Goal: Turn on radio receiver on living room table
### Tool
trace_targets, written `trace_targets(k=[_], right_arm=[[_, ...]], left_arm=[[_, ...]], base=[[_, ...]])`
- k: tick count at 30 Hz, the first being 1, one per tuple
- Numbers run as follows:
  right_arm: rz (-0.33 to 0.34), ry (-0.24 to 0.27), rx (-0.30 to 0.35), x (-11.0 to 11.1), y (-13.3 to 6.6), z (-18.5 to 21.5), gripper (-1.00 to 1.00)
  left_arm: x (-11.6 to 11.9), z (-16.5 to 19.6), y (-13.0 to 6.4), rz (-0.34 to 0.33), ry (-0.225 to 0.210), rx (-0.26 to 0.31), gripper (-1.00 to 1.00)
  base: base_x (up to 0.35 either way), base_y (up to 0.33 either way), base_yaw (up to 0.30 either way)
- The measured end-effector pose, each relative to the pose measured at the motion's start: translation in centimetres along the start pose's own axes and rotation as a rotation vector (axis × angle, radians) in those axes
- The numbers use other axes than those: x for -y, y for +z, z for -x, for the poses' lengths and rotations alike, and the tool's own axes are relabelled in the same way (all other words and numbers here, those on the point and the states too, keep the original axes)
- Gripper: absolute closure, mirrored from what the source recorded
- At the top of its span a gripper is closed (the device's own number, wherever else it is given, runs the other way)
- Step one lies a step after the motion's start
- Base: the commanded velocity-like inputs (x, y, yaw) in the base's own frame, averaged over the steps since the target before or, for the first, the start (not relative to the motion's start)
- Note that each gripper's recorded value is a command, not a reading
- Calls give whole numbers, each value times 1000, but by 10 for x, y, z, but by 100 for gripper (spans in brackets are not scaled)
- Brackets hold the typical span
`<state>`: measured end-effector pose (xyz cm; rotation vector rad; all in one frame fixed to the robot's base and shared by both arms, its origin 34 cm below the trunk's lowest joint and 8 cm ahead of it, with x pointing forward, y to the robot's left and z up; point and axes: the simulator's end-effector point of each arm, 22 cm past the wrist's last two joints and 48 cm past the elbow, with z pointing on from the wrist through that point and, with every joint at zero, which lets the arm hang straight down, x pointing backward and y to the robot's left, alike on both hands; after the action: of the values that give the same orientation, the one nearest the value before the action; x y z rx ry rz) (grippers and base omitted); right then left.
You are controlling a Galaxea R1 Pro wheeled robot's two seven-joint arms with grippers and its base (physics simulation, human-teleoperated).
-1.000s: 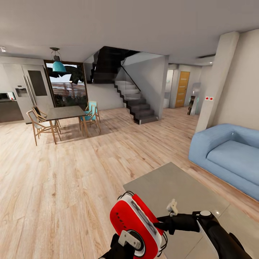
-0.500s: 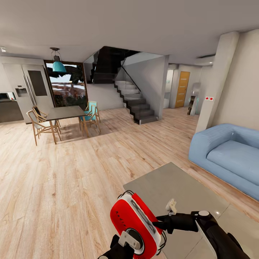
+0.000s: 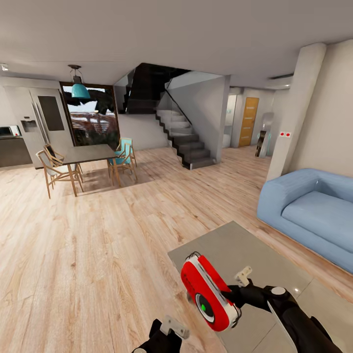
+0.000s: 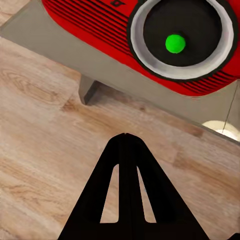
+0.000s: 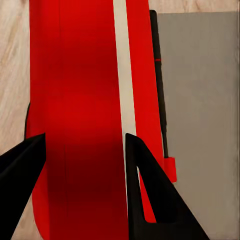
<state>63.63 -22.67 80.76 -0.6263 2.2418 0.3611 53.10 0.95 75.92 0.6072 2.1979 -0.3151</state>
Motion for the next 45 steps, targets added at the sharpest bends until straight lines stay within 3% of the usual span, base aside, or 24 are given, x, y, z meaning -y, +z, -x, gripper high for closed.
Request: trace_targets(k=[3, 6, 7, 9, 13, 16, 19, 24, 28, 33, 45], right_arm=[[-11, 1, 0, 3, 0, 0, 100], [-15, 2, -1, 4, 0, 0, 100], [-17, 3, 0, 4, 0, 0, 100], [-18, 5, 0, 5, -1, 0, 100], [-21, 6, 0, 6, -1, 0, 100], [-35, 6, -6, 9, -1, -1, 100], [-96, -1, -14, 23, -2, -4, 100], [-235, 24, -27, 59, -11, -8, 100], [-275, 49, -135, 68, -16, -33, 100], [-297, 63, -199, 73, -22, -46, 100], [-312, 68, -226, 89, -31, -61, 100]], left_arm=[[-8, -7, 0, 15, -25, -13, 100], [-37, -36, -1, 67, -93, -63, 100], [-51, -52, -3, 94, -132, -90, 100], [-92, -97, -13, 179, -254, -155, 100], [-151, -164, -41, 324, -457, -219, 100], [-166, -210, -61, 393, -593, -271, 100], [-171, -232, -71, 427, -662, -294, 100], [-173, -240, -75, 442, -686, -300, 100], [-182, -233, -75, 465, -663, -251, 100], [-182, -232, -74, 473, -653, -227, 100], [-197, -238, -82, 494, -634, -230, 100]], base=[[0, 0, 0], [0, 0, 0], [0, 0, 0], [0, 0, 0], [0, 0, 0], [0, 0, 0], [0, 0, 0], [0, 0, 0], [0, 0, 0], [0, 0, 0], [10, -7, 0]])
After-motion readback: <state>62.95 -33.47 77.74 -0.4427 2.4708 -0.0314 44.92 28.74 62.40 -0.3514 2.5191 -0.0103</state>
